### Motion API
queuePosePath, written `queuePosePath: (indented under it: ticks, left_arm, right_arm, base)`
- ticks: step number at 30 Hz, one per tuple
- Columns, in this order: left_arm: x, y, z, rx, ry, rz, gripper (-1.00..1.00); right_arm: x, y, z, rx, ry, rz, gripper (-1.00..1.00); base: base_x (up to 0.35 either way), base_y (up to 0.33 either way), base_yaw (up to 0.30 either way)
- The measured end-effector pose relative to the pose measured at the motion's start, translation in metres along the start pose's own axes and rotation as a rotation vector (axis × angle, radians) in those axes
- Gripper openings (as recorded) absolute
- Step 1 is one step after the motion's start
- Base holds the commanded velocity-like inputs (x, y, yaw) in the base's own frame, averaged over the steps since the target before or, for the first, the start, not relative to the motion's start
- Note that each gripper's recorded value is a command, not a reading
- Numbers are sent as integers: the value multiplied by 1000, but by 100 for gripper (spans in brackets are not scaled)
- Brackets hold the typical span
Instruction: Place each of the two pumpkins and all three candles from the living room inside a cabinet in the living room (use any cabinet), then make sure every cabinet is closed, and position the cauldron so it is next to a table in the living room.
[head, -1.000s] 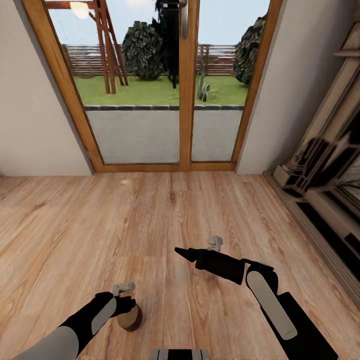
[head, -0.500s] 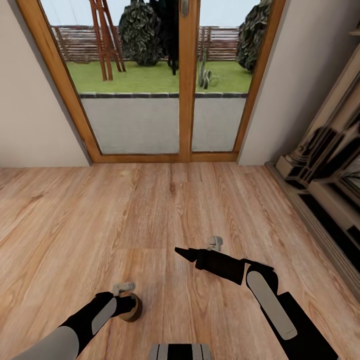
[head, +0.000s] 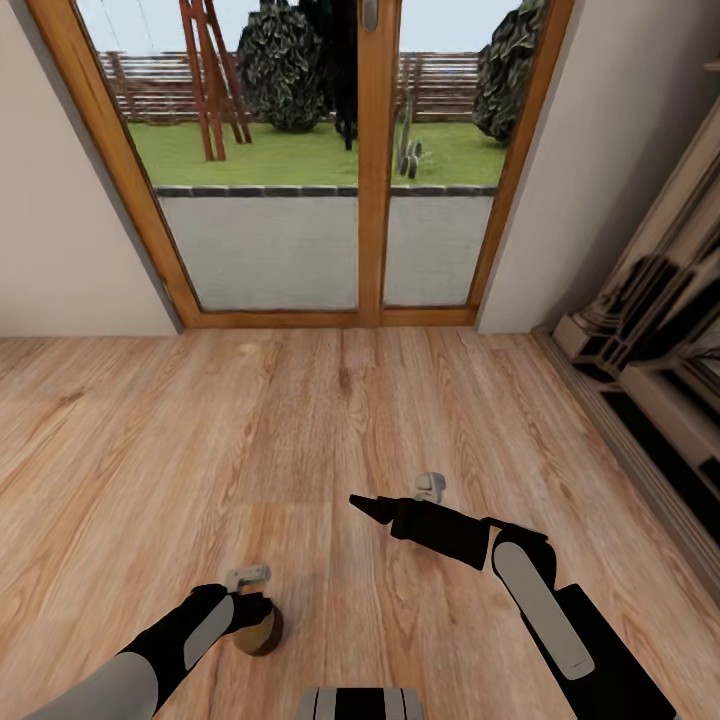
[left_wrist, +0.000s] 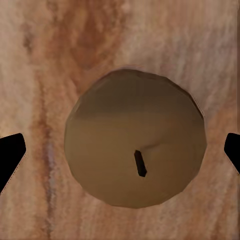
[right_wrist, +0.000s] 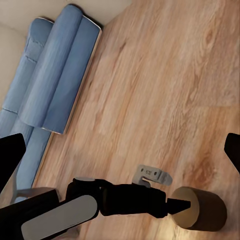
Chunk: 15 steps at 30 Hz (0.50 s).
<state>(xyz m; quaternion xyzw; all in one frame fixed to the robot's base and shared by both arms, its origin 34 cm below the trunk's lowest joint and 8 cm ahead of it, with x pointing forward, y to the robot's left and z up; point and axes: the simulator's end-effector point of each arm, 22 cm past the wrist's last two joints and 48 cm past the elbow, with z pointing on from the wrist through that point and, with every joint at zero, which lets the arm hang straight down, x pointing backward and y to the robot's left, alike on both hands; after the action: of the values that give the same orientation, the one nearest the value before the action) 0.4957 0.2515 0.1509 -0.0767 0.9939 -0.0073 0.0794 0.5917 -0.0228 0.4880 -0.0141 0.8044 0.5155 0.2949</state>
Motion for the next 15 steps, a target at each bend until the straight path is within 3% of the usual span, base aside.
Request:
queuePosePath:
  ticks: [15]
  left_arm:
    - [0, 1, 0, -1, 1, -1, 100]
  right_arm:
    - [0, 0, 0, 0, 0, 0, 100]
  base:
    - [48, 0, 0]
